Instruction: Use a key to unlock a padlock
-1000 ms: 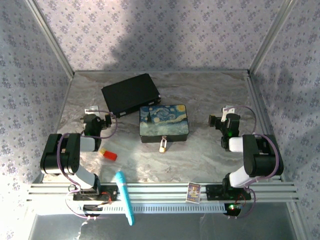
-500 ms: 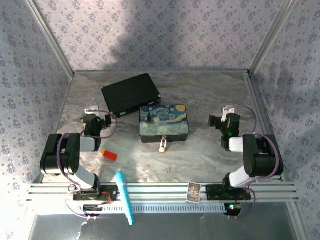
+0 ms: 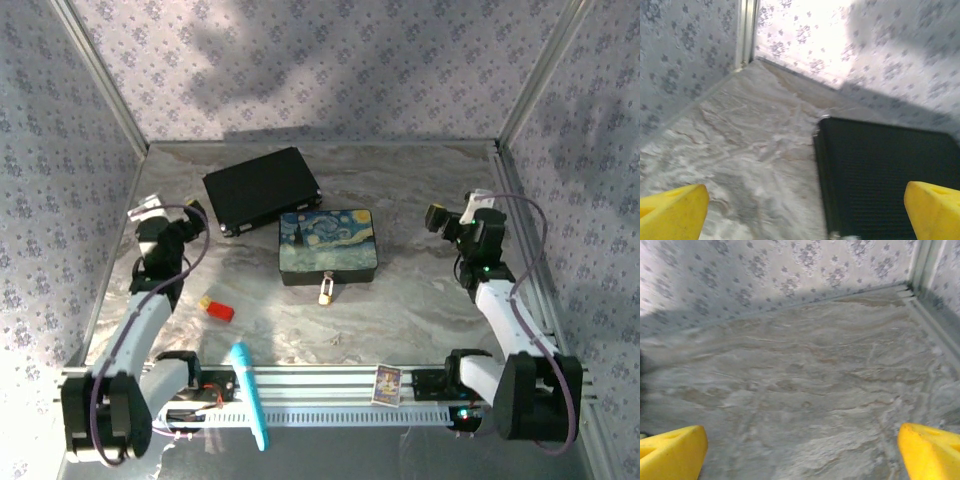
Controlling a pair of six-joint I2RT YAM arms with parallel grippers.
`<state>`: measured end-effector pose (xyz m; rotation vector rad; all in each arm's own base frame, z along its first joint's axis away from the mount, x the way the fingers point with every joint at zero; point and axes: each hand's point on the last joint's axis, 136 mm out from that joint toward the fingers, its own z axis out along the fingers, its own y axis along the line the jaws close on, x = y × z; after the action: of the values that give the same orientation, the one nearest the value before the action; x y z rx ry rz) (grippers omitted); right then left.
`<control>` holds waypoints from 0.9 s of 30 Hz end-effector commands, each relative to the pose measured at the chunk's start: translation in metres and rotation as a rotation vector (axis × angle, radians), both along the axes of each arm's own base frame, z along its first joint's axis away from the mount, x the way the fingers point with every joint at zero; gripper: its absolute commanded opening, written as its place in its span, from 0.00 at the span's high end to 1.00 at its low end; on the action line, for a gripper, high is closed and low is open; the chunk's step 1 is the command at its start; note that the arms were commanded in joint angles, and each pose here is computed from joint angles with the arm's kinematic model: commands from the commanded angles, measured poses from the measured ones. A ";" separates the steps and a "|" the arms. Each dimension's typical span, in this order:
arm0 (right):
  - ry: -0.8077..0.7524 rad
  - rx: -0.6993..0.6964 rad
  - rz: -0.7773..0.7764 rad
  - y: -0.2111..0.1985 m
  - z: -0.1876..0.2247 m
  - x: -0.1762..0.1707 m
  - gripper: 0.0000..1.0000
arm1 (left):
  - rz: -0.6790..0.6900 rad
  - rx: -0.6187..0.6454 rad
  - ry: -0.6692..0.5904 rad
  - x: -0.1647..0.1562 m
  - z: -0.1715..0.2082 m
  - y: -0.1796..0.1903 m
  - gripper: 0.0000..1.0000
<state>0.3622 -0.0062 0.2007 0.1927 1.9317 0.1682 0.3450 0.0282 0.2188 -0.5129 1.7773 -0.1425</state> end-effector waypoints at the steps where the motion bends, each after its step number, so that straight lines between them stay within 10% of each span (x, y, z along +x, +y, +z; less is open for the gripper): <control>1: 0.268 0.248 0.135 0.041 -0.034 -0.036 0.01 | -0.096 -0.288 0.146 -0.026 -0.029 -0.034 0.00; 9: 0.522 0.259 0.274 0.125 -0.066 -0.101 0.13 | -0.348 -0.281 0.467 -0.078 -0.065 -0.127 0.00; 27: 0.702 -0.036 0.405 0.263 -0.124 -0.209 0.38 | -0.641 -0.252 0.661 -0.147 -0.109 -0.240 0.08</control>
<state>0.1493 0.2454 0.0718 -0.2995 2.6834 0.4115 0.1981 -0.2087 0.1159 -0.0831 2.5523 -0.7122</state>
